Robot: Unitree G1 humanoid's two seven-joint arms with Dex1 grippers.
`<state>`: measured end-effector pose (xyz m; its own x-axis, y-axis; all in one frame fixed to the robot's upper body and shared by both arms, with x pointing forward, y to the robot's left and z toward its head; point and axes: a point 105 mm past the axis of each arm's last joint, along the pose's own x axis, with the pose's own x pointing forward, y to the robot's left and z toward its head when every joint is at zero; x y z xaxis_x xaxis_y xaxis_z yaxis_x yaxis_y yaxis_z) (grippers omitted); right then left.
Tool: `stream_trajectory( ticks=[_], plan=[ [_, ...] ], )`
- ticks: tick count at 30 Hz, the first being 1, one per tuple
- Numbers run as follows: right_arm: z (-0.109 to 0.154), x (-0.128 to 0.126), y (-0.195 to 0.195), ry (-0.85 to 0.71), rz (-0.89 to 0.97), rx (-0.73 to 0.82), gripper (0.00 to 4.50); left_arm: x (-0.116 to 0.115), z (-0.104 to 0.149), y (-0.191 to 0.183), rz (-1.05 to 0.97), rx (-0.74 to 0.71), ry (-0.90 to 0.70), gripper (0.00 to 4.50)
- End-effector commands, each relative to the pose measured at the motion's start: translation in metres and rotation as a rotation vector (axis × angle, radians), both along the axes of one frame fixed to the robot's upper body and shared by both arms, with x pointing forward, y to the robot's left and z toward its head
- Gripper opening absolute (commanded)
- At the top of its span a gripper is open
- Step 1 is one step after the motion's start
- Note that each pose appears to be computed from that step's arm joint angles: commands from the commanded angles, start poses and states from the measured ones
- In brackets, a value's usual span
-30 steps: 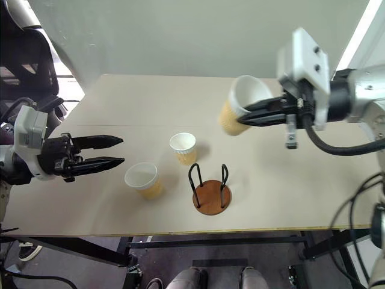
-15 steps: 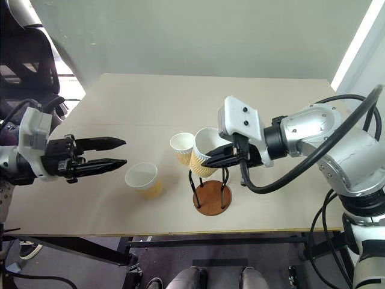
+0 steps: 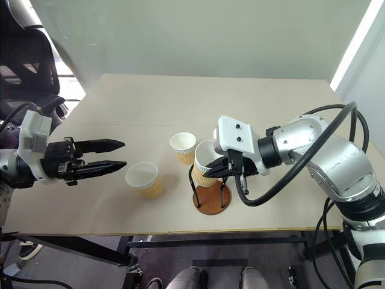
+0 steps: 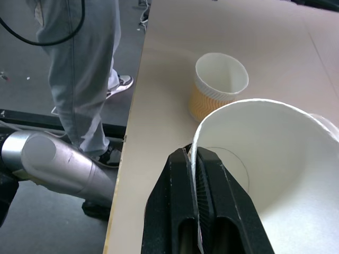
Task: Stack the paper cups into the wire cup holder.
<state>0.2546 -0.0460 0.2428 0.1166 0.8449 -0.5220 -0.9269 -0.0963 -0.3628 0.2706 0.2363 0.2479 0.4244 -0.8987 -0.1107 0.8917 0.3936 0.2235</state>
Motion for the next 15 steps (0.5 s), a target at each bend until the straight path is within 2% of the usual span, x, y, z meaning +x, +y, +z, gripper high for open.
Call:
stream_trajectory(
  ticks=[1,15],
  plan=[
    [0.0038,0.0004,0.0006,-0.046,0.010,0.000,0.05,-0.0053,0.0135,-0.0002,-0.004,0.014,-0.050,2.83],
    [-0.0023,0.0012,0.0010,-0.054,0.027,-0.015,0.05,-0.0047,0.0130,-0.0003,-0.002,0.013,-0.051,2.83]
  ],
)
